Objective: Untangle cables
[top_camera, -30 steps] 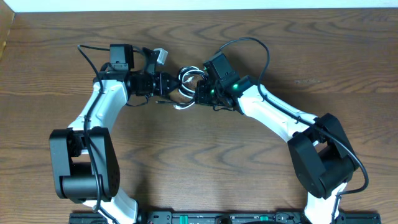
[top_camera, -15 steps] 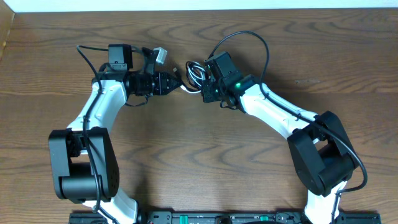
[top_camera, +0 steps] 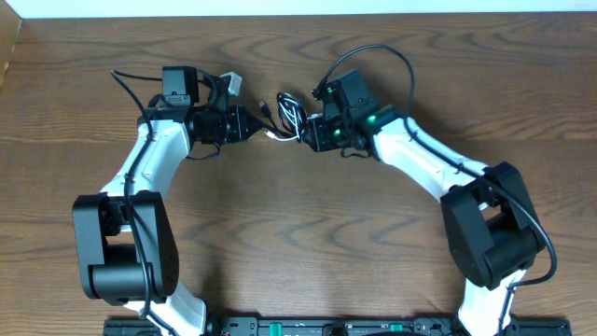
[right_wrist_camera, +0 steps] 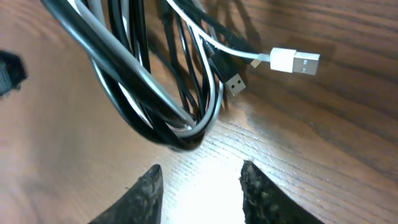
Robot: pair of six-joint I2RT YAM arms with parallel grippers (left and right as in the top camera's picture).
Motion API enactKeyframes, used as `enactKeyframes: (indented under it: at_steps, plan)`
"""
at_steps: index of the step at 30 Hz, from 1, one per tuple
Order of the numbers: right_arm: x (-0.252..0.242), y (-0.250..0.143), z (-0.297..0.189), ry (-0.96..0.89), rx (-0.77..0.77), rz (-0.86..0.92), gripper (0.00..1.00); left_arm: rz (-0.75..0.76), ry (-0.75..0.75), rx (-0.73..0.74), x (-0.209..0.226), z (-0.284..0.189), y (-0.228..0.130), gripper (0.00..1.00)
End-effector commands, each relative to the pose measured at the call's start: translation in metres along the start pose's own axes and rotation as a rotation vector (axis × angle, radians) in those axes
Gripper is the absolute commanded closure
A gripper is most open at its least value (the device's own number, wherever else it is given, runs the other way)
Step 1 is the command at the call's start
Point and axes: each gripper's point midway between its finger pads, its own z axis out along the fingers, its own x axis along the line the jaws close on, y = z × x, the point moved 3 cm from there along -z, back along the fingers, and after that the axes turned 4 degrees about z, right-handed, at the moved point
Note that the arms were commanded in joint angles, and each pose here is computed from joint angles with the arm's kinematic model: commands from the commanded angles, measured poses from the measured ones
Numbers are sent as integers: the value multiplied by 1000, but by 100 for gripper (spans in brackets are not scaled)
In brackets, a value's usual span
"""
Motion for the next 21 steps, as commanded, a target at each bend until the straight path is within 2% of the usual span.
enactKeyframes:
  at_steps: [1,2,3,6,8,11,17,21]
  plan:
    - [0,2,-8,108,30,2,62,-31,44,-15,4,-5,3,83]
    - [0,5,-11,145,28,8,62,-31,44,-15,4,-5,3,83]
    - [2,9,-14,190,25,9,62,-32,44,-15,4,-5,3,78]
    - [12,22,-26,341,-6,-15,58,-38,44,-15,4,-5,3,76]
    - [11,33,-30,361,-50,-35,56,-39,44,-15,4,-5,3,74]
    - [8,41,-29,324,-97,-52,54,-39,44,-15,4,-5,3,72]
    - [2,46,-14,125,-173,-92,54,-41,44,-12,4,-5,2,66]
    - [12,43,-8,104,-183,-153,53,-41,44,-12,4,-5,2,62]
